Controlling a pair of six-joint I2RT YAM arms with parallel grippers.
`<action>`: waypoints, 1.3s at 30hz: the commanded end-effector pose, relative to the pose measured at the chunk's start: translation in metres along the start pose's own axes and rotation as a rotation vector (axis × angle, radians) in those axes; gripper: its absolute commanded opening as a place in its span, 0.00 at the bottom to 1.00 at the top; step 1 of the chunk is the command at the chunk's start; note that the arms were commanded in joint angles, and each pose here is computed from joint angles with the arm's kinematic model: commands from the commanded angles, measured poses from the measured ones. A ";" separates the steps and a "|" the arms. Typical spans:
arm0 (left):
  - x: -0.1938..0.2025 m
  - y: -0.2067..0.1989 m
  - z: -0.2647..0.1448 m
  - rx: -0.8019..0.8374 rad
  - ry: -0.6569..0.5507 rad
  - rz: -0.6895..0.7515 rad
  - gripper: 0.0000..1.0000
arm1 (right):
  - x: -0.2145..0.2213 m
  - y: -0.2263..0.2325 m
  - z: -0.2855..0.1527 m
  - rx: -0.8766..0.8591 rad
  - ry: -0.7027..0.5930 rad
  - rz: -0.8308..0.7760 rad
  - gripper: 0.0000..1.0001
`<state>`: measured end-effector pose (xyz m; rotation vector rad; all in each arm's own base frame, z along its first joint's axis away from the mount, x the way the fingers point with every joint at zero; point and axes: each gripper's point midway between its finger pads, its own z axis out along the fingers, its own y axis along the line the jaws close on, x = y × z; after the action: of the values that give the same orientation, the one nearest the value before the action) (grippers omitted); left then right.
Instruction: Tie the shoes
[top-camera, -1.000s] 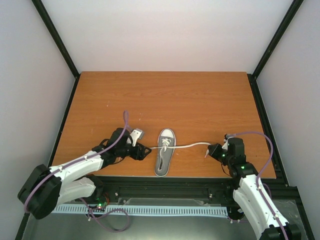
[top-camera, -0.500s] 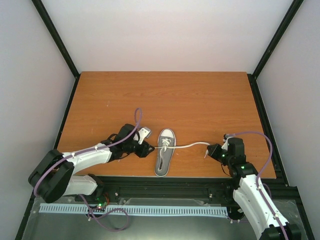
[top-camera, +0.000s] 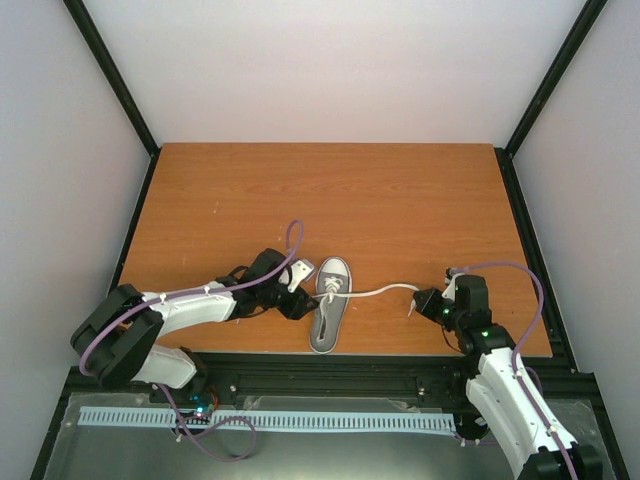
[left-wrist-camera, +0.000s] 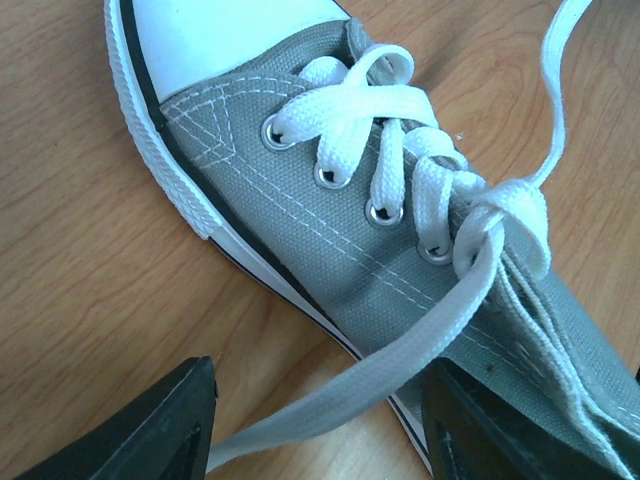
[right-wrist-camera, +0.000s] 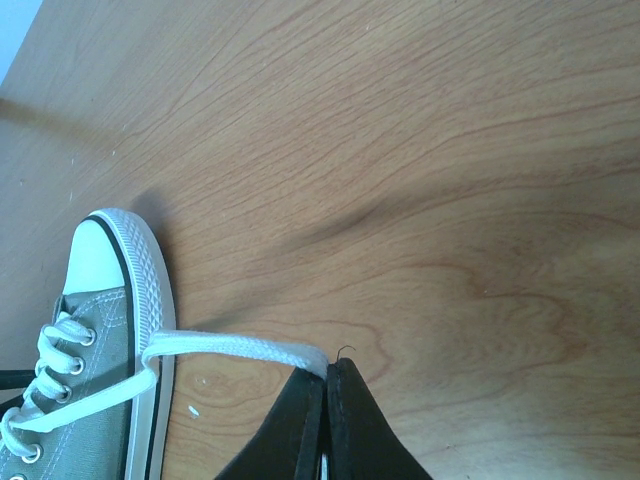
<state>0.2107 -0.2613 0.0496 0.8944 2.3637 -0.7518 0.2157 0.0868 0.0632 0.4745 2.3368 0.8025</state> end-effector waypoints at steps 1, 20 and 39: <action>-0.017 -0.003 -0.002 -0.021 -0.032 0.059 0.56 | -0.011 0.011 -0.003 -0.032 -0.029 -0.027 0.03; -0.029 0.002 -0.016 -0.078 -0.062 0.027 0.01 | -0.013 0.018 -0.007 -0.045 -0.014 -0.054 0.03; -0.053 -0.014 -0.039 -0.023 -0.204 0.022 0.01 | -0.002 0.011 -0.011 -0.021 0.014 -0.078 0.03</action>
<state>0.2251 -0.2598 0.0959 0.8059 2.2465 -0.7139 0.2102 0.0886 0.0730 0.3862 2.3522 0.7855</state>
